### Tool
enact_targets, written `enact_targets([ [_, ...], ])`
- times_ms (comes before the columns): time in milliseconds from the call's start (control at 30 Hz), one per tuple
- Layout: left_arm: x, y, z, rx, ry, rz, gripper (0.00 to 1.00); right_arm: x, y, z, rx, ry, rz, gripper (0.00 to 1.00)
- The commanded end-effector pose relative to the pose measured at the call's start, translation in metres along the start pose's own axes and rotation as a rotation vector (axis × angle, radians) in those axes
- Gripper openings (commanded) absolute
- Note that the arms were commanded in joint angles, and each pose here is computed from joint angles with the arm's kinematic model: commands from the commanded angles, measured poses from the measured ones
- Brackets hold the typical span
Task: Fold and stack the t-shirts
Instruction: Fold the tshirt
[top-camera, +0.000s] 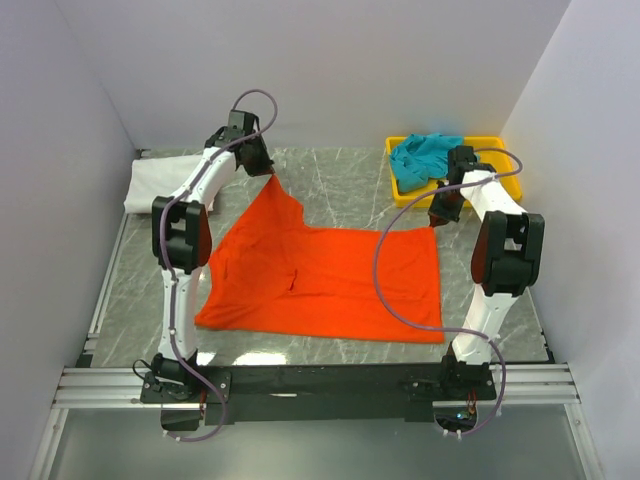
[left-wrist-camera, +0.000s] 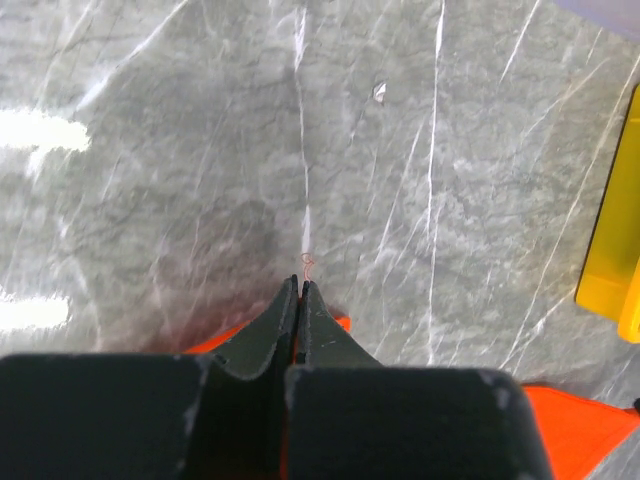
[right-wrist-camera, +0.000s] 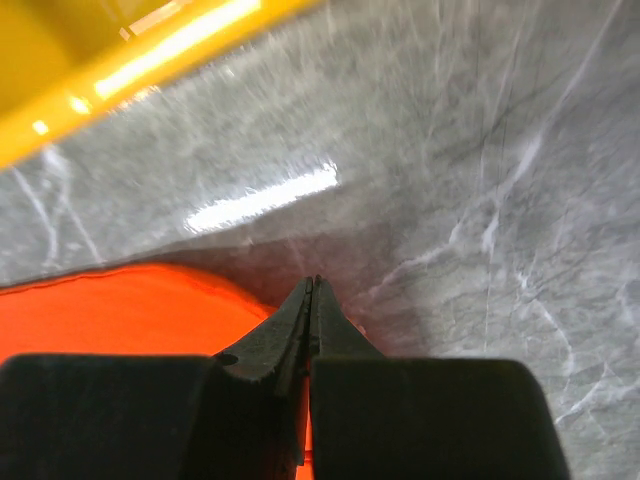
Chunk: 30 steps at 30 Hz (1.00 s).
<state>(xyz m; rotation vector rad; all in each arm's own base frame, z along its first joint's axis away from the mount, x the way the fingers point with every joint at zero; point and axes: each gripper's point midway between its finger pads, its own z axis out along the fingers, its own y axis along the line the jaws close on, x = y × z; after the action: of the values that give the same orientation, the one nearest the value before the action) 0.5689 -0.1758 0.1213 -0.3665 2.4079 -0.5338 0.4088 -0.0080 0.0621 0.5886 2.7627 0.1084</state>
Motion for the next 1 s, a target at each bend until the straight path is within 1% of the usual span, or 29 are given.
enact_targets([
  [0,-0.019,-0.013,0.001,0.057,-0.037,0.010,0.00,-0.018,0.002,-0.010,0.012,-0.030,0.006,0.00],
  [133,-0.038,-0.024,-0.004,0.102,-0.079,0.012,0.00,-0.032,0.007,-0.015,0.007,-0.043,0.002,0.00],
  [233,-0.052,-0.032,-0.016,0.131,-0.120,0.024,0.00,-0.041,0.011,-0.018,-0.001,-0.058,0.000,0.00],
  [333,-0.057,-0.037,-0.034,0.151,-0.148,0.051,0.00,-0.045,0.014,-0.024,-0.017,-0.075,-0.004,0.00],
  [367,-0.063,-0.044,-0.052,0.165,-0.175,0.069,0.00,-0.045,0.014,-0.029,-0.024,-0.085,-0.005,0.00],
  [400,-0.050,-0.037,-0.049,0.154,-0.147,0.072,0.00,-0.044,0.014,-0.030,-0.027,-0.089,-0.008,0.00],
  [433,-0.049,-0.038,-0.055,0.165,-0.154,0.081,0.00,-0.042,0.014,-0.031,-0.028,-0.088,-0.010,0.00],
  [467,-0.051,-0.043,-0.074,0.179,-0.178,0.102,0.00,-0.039,0.013,-0.034,-0.031,-0.092,-0.011,0.00],
  [500,-0.034,-0.032,-0.070,0.158,-0.138,0.101,0.00,-0.037,0.013,-0.035,-0.034,-0.091,-0.015,0.00],
  [567,-0.023,-0.025,-0.079,0.150,-0.124,0.114,0.00,-0.029,0.012,-0.037,-0.040,-0.081,-0.016,0.00],
  [667,0.011,-0.013,-0.095,0.137,-0.072,0.133,0.01,-0.020,0.010,-0.041,-0.049,-0.079,-0.014,0.00],
  [767,0.034,-0.003,-0.109,0.108,-0.046,0.144,0.00,-0.010,0.006,-0.048,-0.047,-0.078,-0.015,0.00],
  [967,0.068,0.017,-0.136,0.055,-0.036,0.124,0.00,0.013,-0.004,-0.058,-0.033,-0.067,-0.019,0.00],
])
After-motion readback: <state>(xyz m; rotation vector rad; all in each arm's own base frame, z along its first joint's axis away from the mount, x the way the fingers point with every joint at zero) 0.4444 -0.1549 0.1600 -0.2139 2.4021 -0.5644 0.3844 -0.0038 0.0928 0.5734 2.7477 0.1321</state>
